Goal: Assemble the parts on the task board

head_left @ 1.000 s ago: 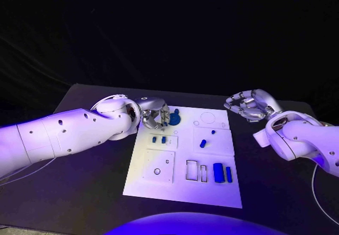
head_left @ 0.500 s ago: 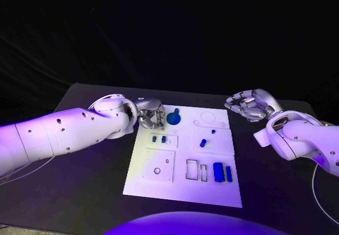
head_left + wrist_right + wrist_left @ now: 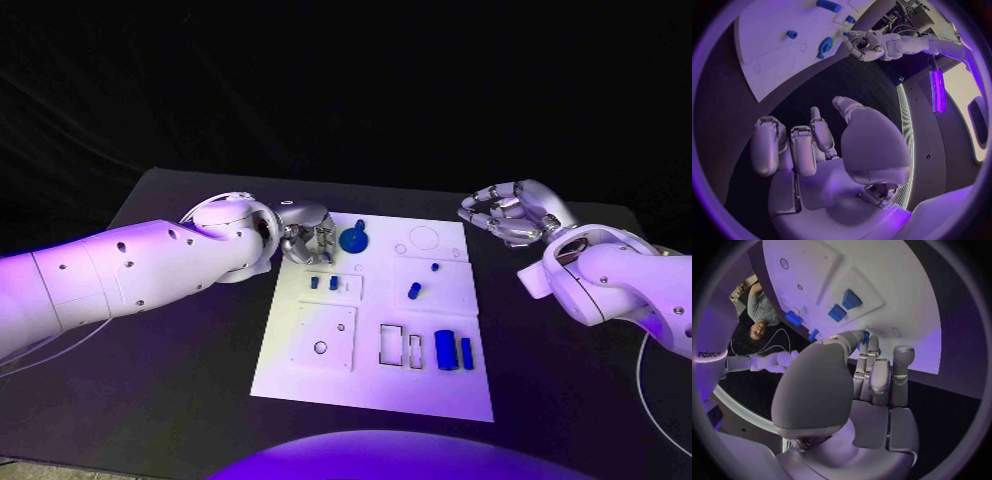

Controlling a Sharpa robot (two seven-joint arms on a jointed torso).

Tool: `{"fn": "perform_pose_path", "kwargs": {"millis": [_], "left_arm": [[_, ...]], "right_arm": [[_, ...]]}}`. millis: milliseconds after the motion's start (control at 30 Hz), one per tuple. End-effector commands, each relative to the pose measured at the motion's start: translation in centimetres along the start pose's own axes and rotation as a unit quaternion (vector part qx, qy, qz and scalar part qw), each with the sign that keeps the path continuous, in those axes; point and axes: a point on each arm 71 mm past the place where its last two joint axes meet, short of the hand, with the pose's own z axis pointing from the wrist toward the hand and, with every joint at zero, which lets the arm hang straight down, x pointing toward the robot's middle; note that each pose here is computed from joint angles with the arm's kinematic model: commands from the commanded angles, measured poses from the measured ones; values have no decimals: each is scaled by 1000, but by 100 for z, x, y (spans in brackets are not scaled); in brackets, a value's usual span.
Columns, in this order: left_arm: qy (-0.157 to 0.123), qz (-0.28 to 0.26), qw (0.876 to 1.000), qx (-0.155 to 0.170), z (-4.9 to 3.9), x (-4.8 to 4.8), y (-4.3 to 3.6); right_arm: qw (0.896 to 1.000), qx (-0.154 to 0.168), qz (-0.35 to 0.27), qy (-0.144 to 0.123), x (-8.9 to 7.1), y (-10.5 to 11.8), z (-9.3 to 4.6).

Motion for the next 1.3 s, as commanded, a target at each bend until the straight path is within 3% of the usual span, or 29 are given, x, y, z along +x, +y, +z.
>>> {"fn": "perform_pose_path", "kwargs": {"millis": [33, 767, 1300], "left_arm": [[9, 0, 1000, 4, 9, 24, -20], [12, -7, 1000, 18, 17, 41, -72], [29, 4, 1000, 4, 51, 75, -43]], "right_arm": [[1000, -4, -1, 6, 13, 7, -3], [1000, -4, -2, 5, 11, 5, -2], [1000, -3, -2, 6, 15, 6, -1]]}}
